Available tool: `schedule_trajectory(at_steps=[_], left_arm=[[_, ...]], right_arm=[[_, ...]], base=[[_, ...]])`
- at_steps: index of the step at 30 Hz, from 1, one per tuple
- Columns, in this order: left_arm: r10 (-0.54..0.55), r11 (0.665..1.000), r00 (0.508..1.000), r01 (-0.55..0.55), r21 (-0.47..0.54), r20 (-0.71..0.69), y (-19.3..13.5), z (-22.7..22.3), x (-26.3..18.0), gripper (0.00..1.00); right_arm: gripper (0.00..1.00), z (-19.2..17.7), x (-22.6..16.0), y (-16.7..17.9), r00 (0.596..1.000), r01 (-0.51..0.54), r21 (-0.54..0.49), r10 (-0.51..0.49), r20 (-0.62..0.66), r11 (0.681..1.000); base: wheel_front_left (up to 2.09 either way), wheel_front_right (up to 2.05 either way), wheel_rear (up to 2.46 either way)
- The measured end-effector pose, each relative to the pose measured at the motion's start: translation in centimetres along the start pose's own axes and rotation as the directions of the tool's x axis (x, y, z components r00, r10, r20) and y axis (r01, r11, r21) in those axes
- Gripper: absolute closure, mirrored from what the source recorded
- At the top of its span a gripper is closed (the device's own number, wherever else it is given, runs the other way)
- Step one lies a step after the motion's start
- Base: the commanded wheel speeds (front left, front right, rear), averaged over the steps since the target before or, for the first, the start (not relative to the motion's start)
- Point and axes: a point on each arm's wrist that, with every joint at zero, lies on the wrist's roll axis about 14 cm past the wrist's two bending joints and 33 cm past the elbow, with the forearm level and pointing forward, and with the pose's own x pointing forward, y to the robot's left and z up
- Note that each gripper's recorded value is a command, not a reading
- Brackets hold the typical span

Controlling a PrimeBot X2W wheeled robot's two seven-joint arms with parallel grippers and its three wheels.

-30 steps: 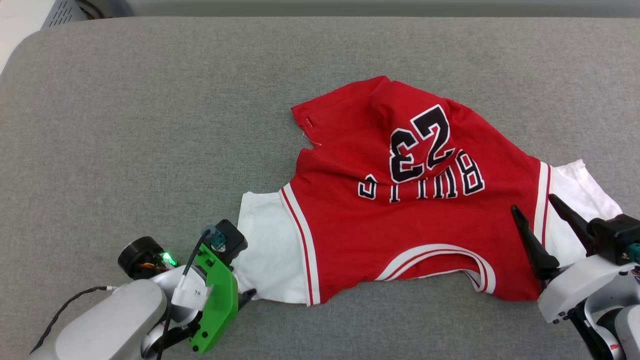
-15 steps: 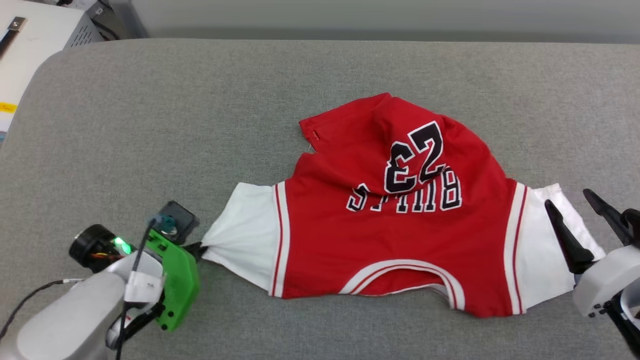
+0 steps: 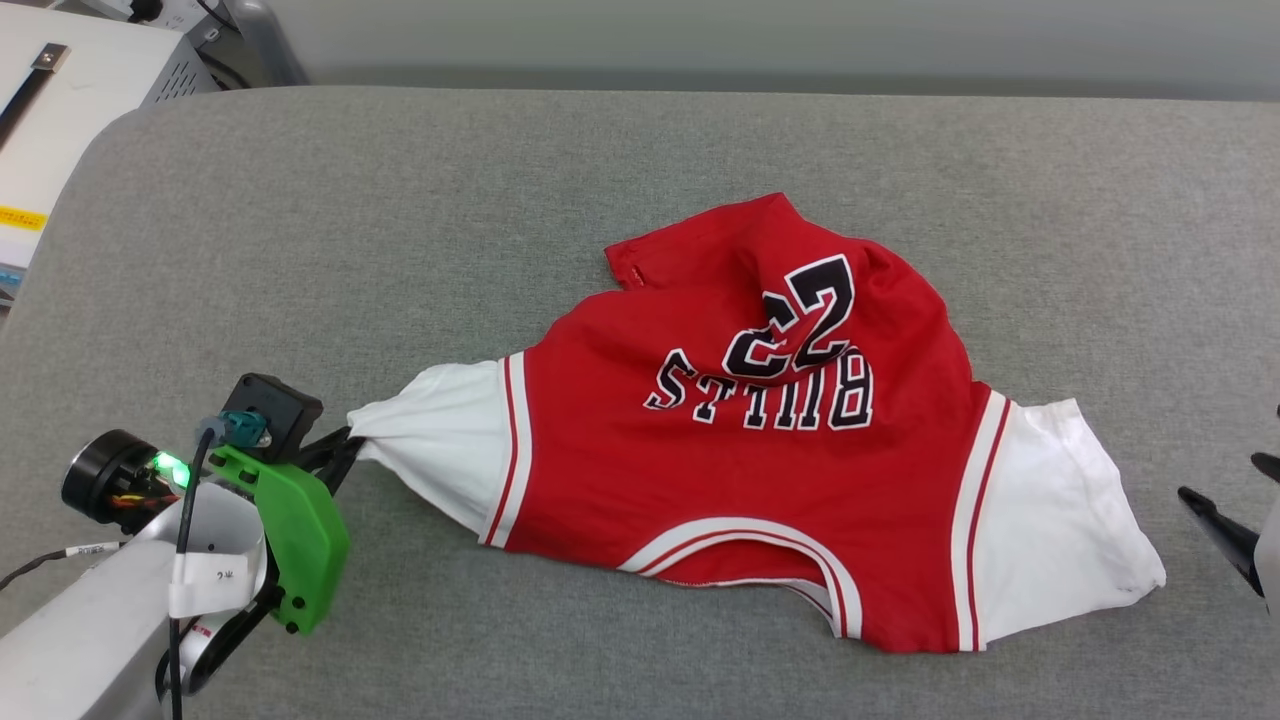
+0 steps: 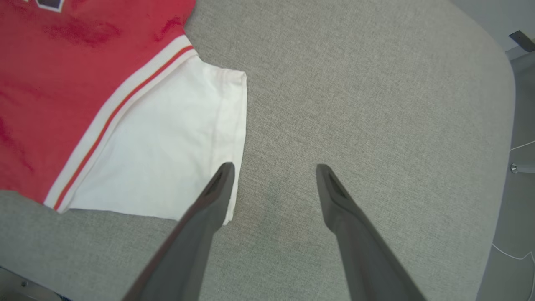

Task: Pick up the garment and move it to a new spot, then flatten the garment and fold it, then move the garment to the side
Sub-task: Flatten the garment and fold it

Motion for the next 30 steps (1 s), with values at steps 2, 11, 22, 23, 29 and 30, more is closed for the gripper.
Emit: schedule_trajectory(at_steps=[2, 11, 22, 23, 29, 30], left_arm=[[-0.007, 1.000, 1.000, 0.007, -0.001, 0.004, -0.2, 0.1, 0.0, 1.00], [-0.015, 1.000, 1.000, 0.015, -0.011, -0.007, -0.8, -0.7, 0.6, 1.00], [-0.014, 1.000, 1.000, 0.014, -0.020, -0.014, -0.8, -1.4, 0.9, 1.00], [-0.014, 1.000, 1.000, 0.014, -0.019, -0.013, -0.8, -1.4, 0.8, 1.00], [-0.019, 1.000, 0.999, 0.019, -0.009, 0.032, -1.5, -0.5, -0.1, 1.00], [-0.019, 1.000, 0.999, 0.020, -0.007, 0.044, -1.6, -0.2, -0.3, 1.00]], right_arm=[[0.00, -1.1, 0.3, 0.6, 0.997, -0.029, -0.001, 0.029, -0.070, 1.000], [0.00, -5.2, 3.2, 3.3, 0.957, -0.127, 0.036, 0.132, -0.259, 0.991], [0.57, -8.5, 5.7, 5.2, 0.928, -0.172, 0.059, 0.182, -0.325, 0.983], [1.00, -8.3, 5.7, 5.3, 0.931, -0.174, 0.063, 0.185, -0.313, 0.983], [1.00, -5.4, 5.3, 6.0, 0.972, -0.181, 0.075, 0.190, -0.136, 0.981], [1.00, -4.9, 5.1, 5.9, 0.977, -0.177, 0.071, 0.184, -0.106, 0.982]], base=[[0.00, 0.00, 0.00], [0.00, 0.00, 0.00], [0.00, 0.00, 0.00], [0.00, 0.00, 0.00], [0.00, 0.00, 0.00], [0.00, 0.00, 0.00]])
